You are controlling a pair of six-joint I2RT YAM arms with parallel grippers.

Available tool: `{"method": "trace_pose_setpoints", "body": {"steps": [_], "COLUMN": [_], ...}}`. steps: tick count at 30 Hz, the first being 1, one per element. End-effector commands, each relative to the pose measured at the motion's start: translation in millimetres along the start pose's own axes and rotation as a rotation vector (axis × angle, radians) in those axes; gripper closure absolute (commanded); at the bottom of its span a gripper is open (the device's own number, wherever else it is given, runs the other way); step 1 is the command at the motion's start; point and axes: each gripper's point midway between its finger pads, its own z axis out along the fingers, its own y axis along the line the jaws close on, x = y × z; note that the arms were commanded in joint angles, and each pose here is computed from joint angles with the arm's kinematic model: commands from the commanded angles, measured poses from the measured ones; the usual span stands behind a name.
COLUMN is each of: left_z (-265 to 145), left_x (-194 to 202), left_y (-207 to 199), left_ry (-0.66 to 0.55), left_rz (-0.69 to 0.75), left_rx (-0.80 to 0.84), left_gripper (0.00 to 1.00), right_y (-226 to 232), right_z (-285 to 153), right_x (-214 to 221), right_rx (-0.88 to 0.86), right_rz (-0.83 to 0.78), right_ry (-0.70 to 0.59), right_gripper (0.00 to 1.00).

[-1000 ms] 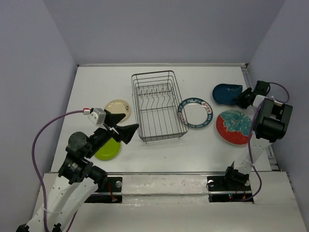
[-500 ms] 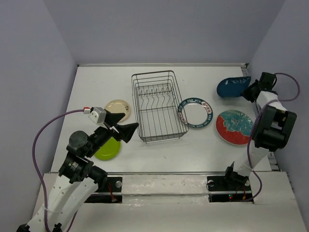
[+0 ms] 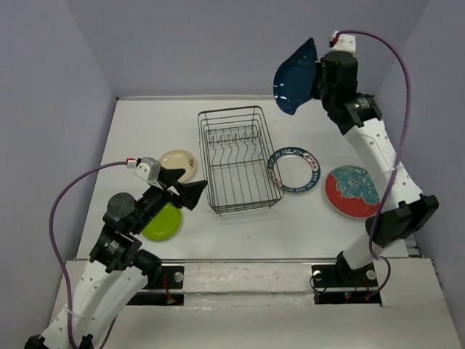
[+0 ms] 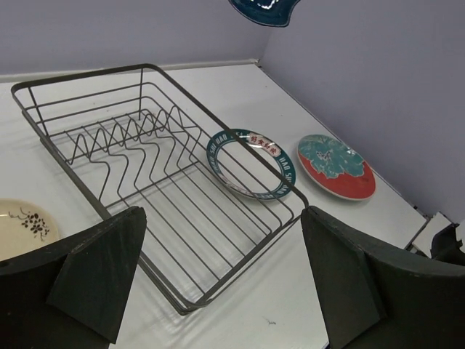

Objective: Load the plates into the dish rack

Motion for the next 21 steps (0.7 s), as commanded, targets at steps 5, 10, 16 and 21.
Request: {"method": "trace_pose_setpoints", "body": {"steps": [5, 10, 16, 21], "left_z": [2.1, 2.2, 2.6, 3.0], "left_x": [-21.4, -21.3, -20.9, -20.5], "left_y": [15.5, 20.0, 22.1, 23.3], "left_ry": [-0.042, -0.042, -0.041, -0.039], "left_rz": [0.014, 0.015, 0.015, 0.014], "left_rx": [-0.103, -0.122, -0.131, -0.136], "left_gripper": [0.01, 0.01, 0.01, 0.01], "right_y": [50.5, 104.8, 121.3, 128.1], "right_z": [-28.7, -14.3, -3.9, -3.2], "right_x": [-7.5, 17.5, 54.7, 71.6], "right_rx": [0.203, 0.169, 0.174, 0.177], "right_rz": [-0.250, -0.374, -0.461, -0.490], "right_ry": [-0.003, 0.020, 0.080, 0.101], "right_gripper": [0.93, 0.93, 0.93, 0.93]}}
